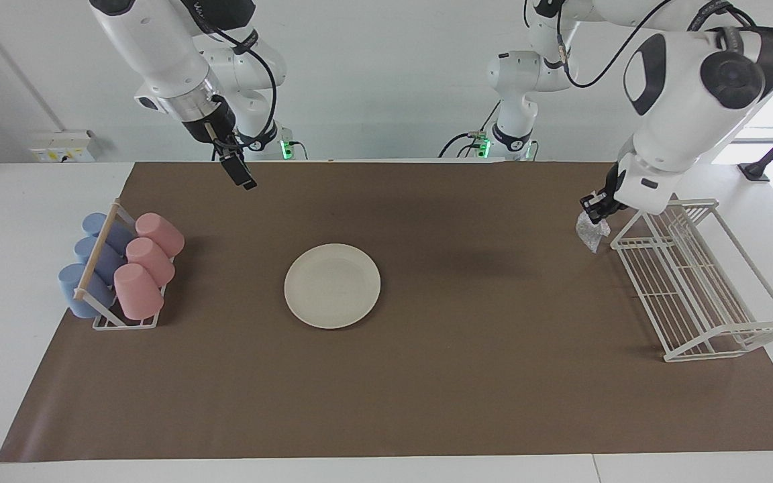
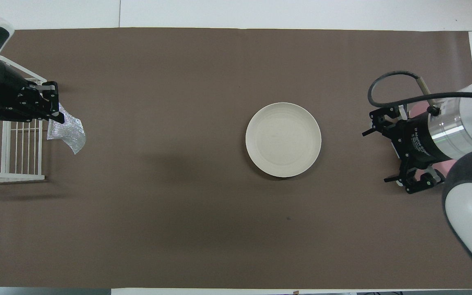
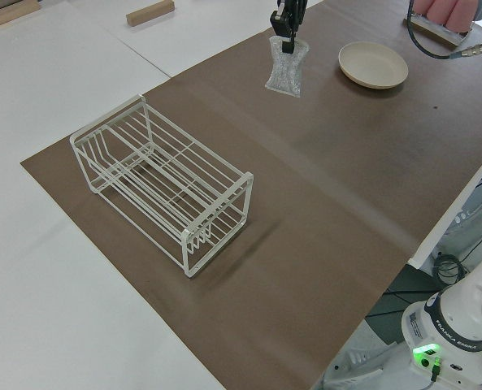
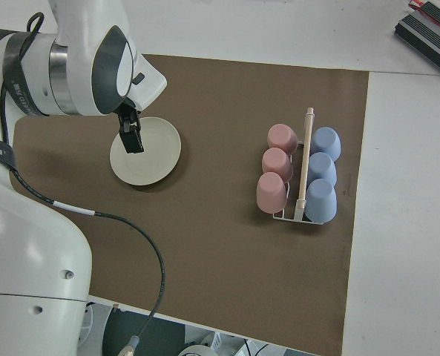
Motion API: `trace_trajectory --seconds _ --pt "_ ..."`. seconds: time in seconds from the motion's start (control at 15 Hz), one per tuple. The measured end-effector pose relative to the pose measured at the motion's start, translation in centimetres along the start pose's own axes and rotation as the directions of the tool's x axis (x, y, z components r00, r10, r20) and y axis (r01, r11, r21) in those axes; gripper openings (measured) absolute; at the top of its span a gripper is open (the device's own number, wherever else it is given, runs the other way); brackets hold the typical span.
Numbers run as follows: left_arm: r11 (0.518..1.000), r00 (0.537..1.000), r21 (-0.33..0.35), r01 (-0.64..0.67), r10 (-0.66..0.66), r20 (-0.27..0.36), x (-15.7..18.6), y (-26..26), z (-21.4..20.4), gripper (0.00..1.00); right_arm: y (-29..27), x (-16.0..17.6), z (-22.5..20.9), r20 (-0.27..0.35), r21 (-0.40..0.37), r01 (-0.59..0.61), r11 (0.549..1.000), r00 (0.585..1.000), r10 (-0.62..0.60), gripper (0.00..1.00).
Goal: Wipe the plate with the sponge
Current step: 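Carry the sponge toward the plate with the left gripper while the right gripper approaches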
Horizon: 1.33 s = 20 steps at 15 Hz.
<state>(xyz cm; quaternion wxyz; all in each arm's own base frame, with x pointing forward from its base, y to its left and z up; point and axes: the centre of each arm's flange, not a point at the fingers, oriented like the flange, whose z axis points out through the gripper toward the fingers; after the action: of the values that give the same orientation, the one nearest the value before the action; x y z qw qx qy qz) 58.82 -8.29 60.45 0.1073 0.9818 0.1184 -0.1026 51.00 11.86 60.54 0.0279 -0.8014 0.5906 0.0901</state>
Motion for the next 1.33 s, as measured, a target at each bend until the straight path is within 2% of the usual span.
trace_trajectory --seconds 0.2,0.4,0.53,0.73,1.06,1.33 --pt "0.967 0.993 -0.251 0.045 -0.015 0.121 -0.6 0.6 1.0 0.04 -0.5 -3.2 -0.1 -0.007 0.035 -0.137 0.99 0.991 0.137 1.0" --pt "0.87 0.982 -0.476 0.13 -0.046 0.186 -1.2 0.8 4.3 0.04 -0.6 -4.9 0.1 -0.009 0.037 -0.175 0.984 0.984 0.176 1.0" --pt "0.795 0.978 -0.587 0.149 -0.031 0.206 -2.9 0.5 6.8 0.04 -0.6 -5.0 0.1 -0.009 0.042 -0.174 0.984 0.985 0.175 1.0" --pt "0.705 0.976 -0.693 0.15 0.007 0.218 -6.3 -0.1 10.1 0.04 -1.2 -5.8 -0.3 -0.002 0.091 -0.173 0.981 0.985 0.174 1.0" --pt "0.547 0.974 -0.831 0.101 0.118 0.196 -9.8 2.7 14.5 0.04 -1.9 -11.3 -0.3 0.042 0.187 -0.281 0.941 0.96 0.278 1.0" --pt "0.484 0.972 -0.875 -0.025 0.218 0.093 -10.9 3.6 17.3 0.04 -1.9 -15.9 0.2 0.085 0.231 -0.338 0.912 0.941 0.328 1.0"
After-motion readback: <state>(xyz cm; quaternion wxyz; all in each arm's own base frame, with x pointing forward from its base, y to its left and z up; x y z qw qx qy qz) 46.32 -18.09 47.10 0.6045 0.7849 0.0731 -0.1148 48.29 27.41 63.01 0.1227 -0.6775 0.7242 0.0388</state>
